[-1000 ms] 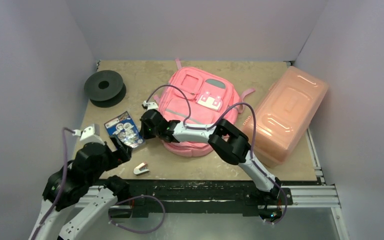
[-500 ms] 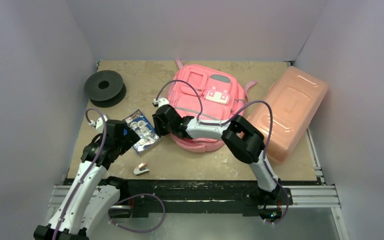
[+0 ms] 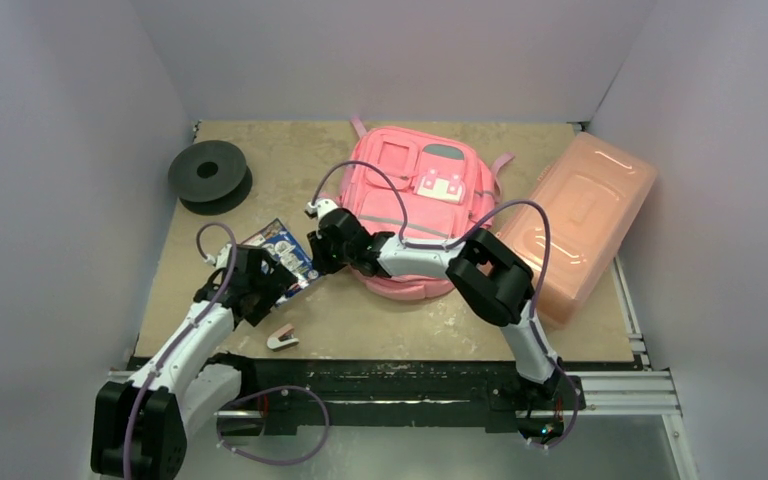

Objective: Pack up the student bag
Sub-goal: Pick up the book from the center of the board.

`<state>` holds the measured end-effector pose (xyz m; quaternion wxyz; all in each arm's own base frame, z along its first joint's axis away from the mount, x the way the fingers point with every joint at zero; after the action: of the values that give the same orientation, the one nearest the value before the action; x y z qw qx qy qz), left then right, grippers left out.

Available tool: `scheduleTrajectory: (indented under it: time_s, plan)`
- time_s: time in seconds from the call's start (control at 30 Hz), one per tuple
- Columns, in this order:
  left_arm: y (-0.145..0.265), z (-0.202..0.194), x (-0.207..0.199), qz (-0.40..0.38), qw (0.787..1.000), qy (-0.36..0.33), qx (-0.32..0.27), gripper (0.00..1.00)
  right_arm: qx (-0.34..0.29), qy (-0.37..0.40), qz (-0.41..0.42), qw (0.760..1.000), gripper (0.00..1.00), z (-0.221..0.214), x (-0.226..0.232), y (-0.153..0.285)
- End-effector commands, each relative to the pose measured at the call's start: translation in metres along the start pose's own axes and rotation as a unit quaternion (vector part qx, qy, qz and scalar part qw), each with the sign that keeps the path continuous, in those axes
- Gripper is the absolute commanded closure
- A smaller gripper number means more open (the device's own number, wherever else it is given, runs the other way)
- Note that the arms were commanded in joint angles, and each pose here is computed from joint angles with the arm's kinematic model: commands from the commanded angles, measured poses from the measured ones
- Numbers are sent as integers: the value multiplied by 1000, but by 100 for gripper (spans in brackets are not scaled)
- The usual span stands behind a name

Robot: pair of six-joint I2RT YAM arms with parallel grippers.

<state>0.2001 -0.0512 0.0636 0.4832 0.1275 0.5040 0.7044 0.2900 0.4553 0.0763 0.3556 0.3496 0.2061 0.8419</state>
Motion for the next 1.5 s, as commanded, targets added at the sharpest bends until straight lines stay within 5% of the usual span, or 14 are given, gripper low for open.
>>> scheduleTrajectory:
  time_s: [0.0, 0.17, 0.43, 0.67, 0.93, 1.47]
  plan:
    - [-10, 2, -16, -39, 999, 36, 1, 2, 3, 7, -24, 1000, 76, -5, -14, -14]
    - [-11, 3, -16, -47, 998, 44, -9, 5, 36, 4, -54, 998, 87, -34, -34, -26]
    - [10, 31, -50, -139, 987, 46, -63, 25, 61, -14, -45, 997, 96, -55, -39, -33]
    - [46, 51, -69, -211, 969, 67, -113, 30, 66, -14, -45, 997, 97, -59, -42, -37]
    - [27, 49, -63, -171, 972, 134, -93, 39, 66, -22, -26, 997, 98, -58, -35, -35]
    - [57, 89, -86, -278, 921, 184, -201, 59, 78, -38, 17, 996, 99, -63, -21, -35]
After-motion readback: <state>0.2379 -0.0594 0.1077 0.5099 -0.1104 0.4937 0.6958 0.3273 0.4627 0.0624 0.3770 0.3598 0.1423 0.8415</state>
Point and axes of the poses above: each gripper's point midway between its finger pads, its own y axis back along the fingers, its own x axis along the line the jaws close on, z = x × y, the point moved 3 cm from there along y, back along the fingers, and after that the axes turned 13 degrees about -y, right-handed, at the moved point
